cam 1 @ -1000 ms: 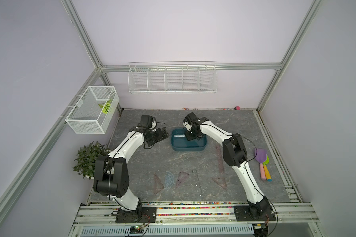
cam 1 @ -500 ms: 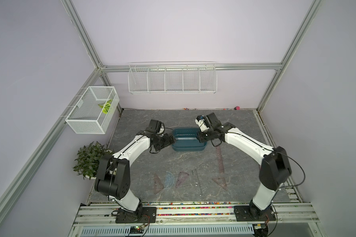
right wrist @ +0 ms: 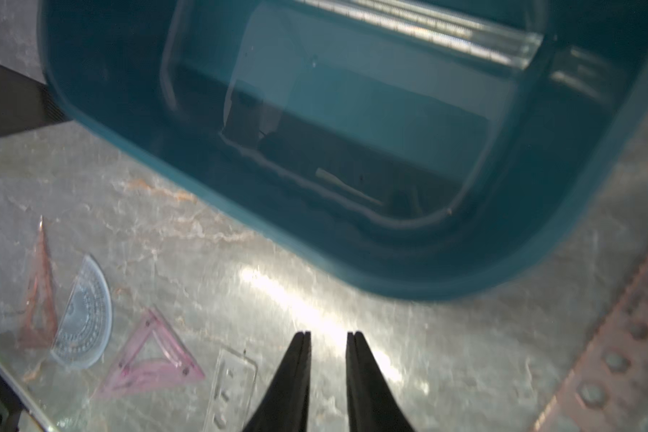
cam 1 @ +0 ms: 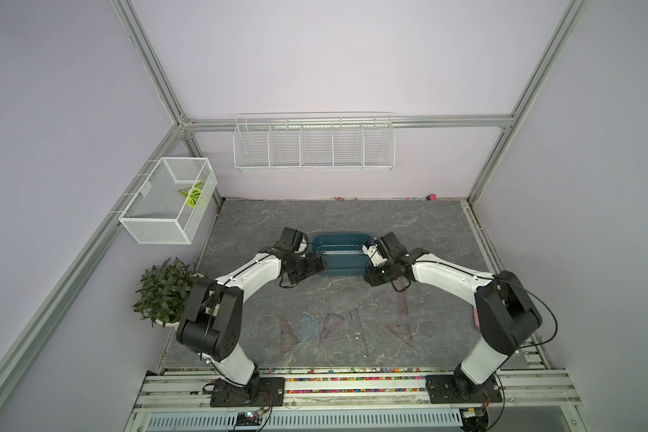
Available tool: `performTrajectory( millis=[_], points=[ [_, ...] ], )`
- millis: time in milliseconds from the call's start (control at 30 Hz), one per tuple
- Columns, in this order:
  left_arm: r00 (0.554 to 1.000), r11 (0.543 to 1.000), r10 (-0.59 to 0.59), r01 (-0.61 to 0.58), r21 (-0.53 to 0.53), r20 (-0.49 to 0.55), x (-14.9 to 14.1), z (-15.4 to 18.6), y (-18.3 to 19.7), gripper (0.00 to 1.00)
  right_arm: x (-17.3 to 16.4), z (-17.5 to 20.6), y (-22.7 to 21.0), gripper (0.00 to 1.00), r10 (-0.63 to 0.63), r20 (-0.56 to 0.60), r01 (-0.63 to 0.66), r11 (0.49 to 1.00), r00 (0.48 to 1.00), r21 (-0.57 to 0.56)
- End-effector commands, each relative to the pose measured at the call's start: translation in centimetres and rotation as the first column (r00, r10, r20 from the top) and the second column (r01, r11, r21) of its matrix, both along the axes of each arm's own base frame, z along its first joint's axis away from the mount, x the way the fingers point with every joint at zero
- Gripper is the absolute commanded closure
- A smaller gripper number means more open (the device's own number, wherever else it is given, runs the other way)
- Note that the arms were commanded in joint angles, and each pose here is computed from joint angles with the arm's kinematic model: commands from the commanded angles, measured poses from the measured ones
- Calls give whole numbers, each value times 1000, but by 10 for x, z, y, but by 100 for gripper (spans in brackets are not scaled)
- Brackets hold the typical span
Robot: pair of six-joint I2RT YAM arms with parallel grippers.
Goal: Put the scattered rulers into the storage box
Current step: Move the storage box to the center of the board.
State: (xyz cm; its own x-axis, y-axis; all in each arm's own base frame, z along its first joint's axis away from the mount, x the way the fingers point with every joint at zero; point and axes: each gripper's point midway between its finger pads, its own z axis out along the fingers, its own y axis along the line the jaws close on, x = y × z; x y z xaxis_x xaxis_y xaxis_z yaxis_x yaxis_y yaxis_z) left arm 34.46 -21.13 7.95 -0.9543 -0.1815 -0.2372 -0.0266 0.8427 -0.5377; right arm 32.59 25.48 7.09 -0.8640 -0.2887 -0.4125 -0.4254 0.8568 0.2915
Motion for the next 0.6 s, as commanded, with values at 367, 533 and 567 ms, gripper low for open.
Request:
performTrajectory(
  millis=[367,533,567],
  points=[
    [999,999,25,-26,39,29,75,-2,-18,7,54,4,12,76,8,26,-9,1000,1000,16],
    [999,998,39,-40,53,24,89,-6,-14,7,62,0,12,76,4,12,-4,1000,1000,30],
    [999,998,44,-45,54,23,92,-7,-13,7,63,-1,12,76,5,10,-5,999,1000,34]
  ],
)
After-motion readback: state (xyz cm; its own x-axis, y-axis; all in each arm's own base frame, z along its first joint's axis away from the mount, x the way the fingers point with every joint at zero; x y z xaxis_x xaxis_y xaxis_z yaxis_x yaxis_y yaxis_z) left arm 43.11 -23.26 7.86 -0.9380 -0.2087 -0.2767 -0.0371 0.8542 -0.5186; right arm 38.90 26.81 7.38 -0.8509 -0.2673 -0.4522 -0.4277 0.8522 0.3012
